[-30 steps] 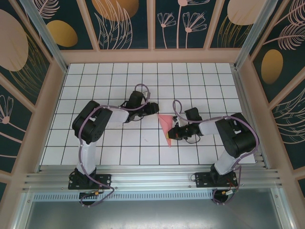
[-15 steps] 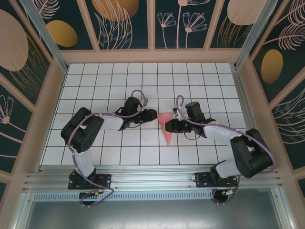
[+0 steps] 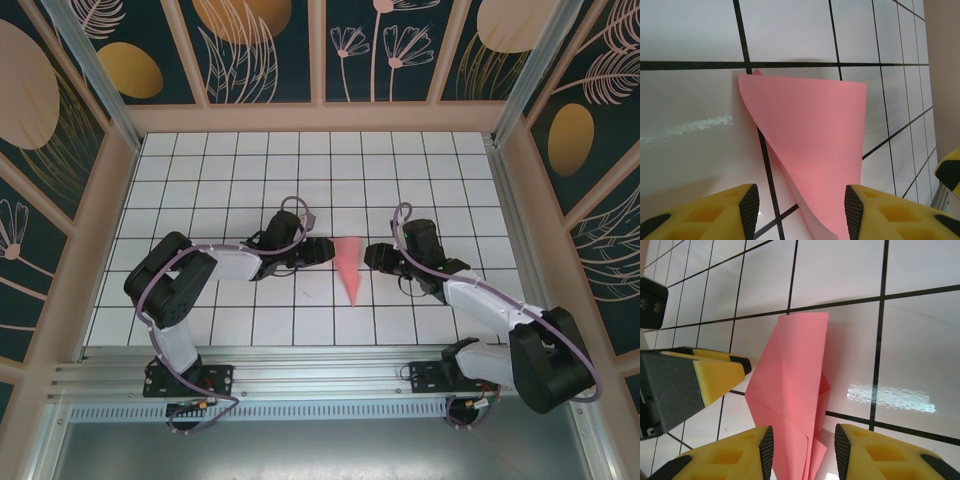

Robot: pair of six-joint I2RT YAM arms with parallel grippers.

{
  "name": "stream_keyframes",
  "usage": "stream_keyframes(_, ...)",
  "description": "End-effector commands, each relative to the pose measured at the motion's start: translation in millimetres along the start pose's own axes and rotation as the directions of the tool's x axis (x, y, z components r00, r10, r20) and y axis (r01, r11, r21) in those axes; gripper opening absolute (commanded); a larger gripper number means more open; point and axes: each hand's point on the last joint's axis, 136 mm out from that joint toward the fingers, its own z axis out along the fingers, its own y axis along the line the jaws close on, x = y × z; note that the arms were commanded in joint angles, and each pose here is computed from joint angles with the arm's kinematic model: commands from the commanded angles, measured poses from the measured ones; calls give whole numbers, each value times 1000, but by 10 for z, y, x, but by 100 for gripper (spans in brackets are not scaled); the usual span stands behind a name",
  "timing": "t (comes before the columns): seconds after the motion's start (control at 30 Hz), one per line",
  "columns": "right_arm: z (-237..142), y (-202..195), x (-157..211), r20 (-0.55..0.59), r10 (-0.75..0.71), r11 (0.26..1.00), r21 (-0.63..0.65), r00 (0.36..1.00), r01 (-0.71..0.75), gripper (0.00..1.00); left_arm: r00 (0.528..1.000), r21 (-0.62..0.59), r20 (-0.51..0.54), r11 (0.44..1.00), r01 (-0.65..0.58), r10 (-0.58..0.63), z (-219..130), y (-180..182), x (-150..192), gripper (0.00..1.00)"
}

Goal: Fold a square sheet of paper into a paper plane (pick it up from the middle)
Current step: Fold the wing for the fifth time at the center of the table, then move a paper plane to the center of the table.

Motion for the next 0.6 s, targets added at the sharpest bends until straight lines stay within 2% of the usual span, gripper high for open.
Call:
stream_keyframes(0.0, 40, -142, 38, 6, 52, 997, 51, 999, -52, 42, 1000, -48, -13, 999, -4, 3, -23, 31, 77, 51)
stream_keyframes(0.4, 108, -232, 152, -9, 87, 994, 59, 996, -86, 47, 999, -200, -36, 979, -44, 37, 73, 38, 130, 53)
stream_keyframes(0.57, 161, -245, 180, -27, 96, 994, 58, 995, -95, 47, 997, -209, -61, 977, -54, 42, 131, 42, 177, 51)
